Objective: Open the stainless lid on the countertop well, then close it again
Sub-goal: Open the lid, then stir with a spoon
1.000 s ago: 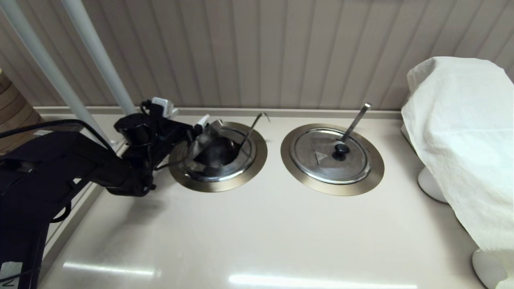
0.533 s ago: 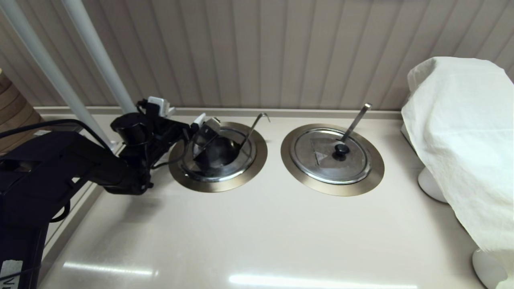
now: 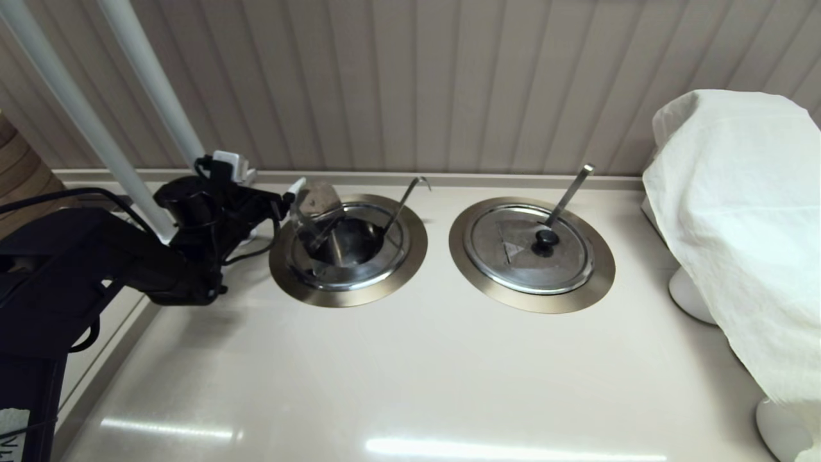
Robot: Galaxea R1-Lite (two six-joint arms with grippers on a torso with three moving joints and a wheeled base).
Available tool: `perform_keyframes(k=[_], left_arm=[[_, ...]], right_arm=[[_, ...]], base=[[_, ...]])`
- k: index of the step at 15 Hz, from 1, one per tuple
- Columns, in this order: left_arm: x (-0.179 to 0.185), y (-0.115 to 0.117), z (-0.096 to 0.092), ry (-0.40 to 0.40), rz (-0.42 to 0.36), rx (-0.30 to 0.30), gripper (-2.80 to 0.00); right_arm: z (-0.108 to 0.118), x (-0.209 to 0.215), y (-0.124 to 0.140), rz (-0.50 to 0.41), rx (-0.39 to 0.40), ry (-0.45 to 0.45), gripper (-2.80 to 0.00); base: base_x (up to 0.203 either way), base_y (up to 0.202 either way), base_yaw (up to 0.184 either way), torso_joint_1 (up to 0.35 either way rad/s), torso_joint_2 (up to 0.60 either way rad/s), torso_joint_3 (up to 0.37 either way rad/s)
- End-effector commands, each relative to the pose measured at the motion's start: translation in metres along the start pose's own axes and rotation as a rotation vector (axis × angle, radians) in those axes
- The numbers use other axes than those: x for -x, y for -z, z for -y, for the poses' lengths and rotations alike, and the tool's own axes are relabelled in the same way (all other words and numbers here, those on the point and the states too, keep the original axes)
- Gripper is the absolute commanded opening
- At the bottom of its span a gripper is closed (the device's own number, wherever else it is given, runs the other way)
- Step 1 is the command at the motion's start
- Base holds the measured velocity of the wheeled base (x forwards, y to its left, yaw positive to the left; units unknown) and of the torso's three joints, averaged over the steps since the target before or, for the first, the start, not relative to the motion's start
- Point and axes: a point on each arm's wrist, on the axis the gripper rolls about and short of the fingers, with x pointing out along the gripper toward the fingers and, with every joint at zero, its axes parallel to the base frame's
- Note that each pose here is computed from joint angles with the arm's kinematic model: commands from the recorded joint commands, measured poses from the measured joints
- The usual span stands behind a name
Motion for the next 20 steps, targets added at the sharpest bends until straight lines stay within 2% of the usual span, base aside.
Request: perform_keyframes(k=[1,4,8,10,13,14,15,16,18,19,20], left_arm=[[0.0,-0.015,-0.008,-0.017,0.05,-0.013,0.0],[0.002,-0.025,-0.016,-0.035,0.071,-0.023,0.0],[0.006,-0.031,-0.045,-0.093,0.077,-0.037,0.0],[0.007,-0.049,-0.051,-0.102,0.112,-0.001,0.0],[0.017,-0.097,-0.049,-0.124,0.171,0.082,0.0],[0.022,-0.115,-0.039,-0.107,0.171,0.133,0.0],[0.028,-0.128,-0.024,-0.074,0.135,0.181,0.0],[0.035,-0.136,-0.004,-0.025,0.065,0.225,0.0],[0.051,-0.122,0.025,0.092,-0.078,0.268,0.0],[0.056,-0.111,0.033,0.187,-0.12,0.255,0.0],[0.057,-0.1,0.038,0.244,-0.138,0.222,0.0]], right_arm=[[0.0,0.0,0.0,0.0,0.001,-0.001,0.0],[0.0,0.0,0.0,0.0,0.001,-0.001,0.0],[0.0,0.0,0.0,0.0,0.001,-0.001,0.0],[0.0,0.0,0.0,0.0,0.001,-0.001,0.0],[0.0,0.0,0.0,0.0,0.001,-0.001,0.0],[0.0,0.0,0.0,0.0,0.001,-0.001,0.0],[0.0,0.0,0.0,0.0,0.001,-0.001,0.0],[0.0,0.0,0.0,0.0,0.001,-0.001,0.0],[0.0,0.0,0.0,0.0,0.001,-0.001,0.0],[0.0,0.0,0.0,0.0,0.001,-0.001,0.0],[0.0,0.0,0.0,0.0,0.001,-0.001,0.0]], base=[[0.0,0.0,0.0,0.0,0.0,0.0],[0.0,0.0,0.0,0.0,0.0,0.0],[0.0,0.0,0.0,0.0,0.0,0.0],[0.0,0.0,0.0,0.0,0.0,0.0],[0.0,0.0,0.0,0.0,0.0,0.0],[0.0,0.0,0.0,0.0,0.0,0.0],[0.0,0.0,0.0,0.0,0.0,0.0],[0.0,0.0,0.0,0.0,0.0,0.0],[0.0,0.0,0.0,0.0,0.0,0.0],[0.0,0.0,0.0,0.0,0.0,0.0],[0.0,0.0,0.0,0.0,0.0,0.0]])
